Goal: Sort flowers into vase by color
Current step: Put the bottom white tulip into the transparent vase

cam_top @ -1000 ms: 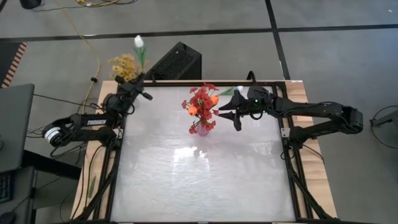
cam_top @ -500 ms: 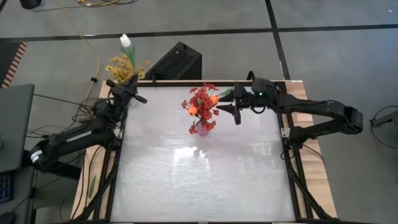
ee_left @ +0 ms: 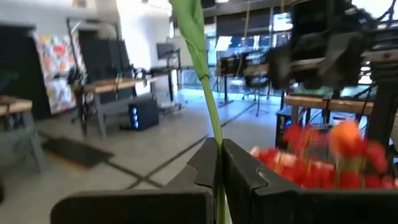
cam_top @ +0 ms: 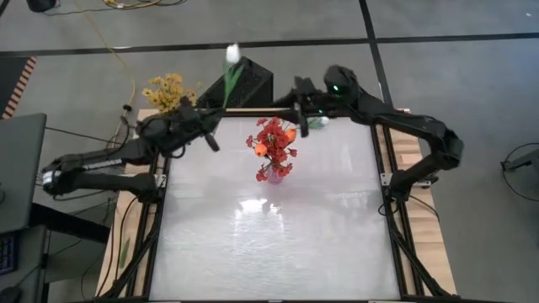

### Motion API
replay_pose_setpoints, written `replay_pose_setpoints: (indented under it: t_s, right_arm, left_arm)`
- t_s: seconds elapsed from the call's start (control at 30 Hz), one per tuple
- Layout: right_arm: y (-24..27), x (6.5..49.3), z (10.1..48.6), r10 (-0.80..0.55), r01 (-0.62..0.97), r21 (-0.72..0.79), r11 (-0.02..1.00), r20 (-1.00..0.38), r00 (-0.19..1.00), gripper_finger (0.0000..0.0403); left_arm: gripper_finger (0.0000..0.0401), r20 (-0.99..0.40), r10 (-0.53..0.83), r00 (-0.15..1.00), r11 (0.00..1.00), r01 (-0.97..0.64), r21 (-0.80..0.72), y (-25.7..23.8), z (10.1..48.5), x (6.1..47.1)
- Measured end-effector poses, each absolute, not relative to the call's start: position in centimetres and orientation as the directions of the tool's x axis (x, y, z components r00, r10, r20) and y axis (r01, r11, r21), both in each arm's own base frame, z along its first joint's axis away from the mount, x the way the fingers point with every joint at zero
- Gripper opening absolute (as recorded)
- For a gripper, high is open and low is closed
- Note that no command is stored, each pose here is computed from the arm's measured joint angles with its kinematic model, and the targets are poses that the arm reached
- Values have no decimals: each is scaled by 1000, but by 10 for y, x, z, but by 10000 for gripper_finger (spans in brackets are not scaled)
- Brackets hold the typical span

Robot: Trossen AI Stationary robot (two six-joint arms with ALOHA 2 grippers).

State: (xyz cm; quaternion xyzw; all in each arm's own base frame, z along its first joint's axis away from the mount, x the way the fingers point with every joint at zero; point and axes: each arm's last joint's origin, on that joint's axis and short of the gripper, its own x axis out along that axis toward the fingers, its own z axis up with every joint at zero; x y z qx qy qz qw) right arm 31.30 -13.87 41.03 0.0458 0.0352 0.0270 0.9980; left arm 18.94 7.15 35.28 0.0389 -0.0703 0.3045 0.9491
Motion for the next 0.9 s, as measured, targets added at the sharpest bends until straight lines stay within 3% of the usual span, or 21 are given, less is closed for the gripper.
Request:
replay_pose_setpoints:
  t_s: [0.27, 0.9]
  right_arm:
    - [-158, 350, 429, 168, -161, 95, 982, -72, 983, 164]
    - [-159, 358, 440, 192, -192, 48, 980, -2, 981, 164]
  left_arm:
    - [0, 214, 484, 849, 851, -513, 112, 79, 407, 232]
    - [0, 134, 433, 891, 892, -445, 83, 83, 395, 252]
